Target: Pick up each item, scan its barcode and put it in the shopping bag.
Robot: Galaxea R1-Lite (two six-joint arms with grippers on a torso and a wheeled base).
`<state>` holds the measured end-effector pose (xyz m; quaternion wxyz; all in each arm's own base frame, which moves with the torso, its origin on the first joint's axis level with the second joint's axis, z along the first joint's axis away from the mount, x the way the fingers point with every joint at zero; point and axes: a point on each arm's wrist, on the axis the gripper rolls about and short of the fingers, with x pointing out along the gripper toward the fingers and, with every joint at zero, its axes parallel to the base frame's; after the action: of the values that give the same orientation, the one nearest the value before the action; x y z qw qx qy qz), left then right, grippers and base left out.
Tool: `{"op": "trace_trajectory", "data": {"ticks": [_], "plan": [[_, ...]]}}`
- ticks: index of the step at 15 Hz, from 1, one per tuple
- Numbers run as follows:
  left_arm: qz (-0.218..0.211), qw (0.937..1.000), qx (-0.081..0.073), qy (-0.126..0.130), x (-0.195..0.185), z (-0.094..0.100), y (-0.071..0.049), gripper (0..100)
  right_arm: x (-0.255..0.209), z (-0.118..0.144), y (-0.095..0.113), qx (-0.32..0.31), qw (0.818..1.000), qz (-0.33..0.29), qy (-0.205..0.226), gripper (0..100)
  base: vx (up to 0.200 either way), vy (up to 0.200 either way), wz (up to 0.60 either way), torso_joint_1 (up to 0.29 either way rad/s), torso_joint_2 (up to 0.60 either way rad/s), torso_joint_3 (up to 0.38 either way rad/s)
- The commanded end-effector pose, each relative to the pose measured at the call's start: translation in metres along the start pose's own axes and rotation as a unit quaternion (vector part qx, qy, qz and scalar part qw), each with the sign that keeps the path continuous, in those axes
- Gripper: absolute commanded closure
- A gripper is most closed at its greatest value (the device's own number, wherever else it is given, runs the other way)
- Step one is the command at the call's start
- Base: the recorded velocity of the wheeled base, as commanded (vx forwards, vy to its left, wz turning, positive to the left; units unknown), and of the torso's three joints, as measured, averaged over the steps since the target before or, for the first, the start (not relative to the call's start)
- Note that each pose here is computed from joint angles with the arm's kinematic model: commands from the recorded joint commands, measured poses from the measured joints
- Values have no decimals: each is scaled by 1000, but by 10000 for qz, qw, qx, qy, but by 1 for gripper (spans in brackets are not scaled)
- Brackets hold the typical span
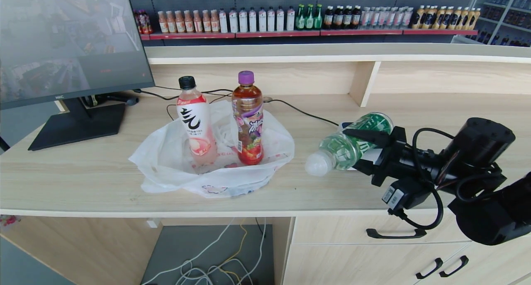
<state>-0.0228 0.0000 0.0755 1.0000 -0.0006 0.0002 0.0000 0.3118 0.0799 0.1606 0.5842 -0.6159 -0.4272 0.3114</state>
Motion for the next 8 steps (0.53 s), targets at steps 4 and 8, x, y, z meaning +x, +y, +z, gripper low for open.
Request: {"op": "trace_trajectory", "data": {"ticks": [4, 8], "plan": [[0, 10000, -1, -2, 0, 0, 0, 0, 0, 1, -2, -39, 10000, -40, -14, 100, 0, 0, 0, 0, 0, 0], [0, 10000, -1, -2, 0, 0, 0, 0, 2, 1, -3, -38, 10000, -61, -37, 100, 0, 0, 0, 0, 0, 0]]}}
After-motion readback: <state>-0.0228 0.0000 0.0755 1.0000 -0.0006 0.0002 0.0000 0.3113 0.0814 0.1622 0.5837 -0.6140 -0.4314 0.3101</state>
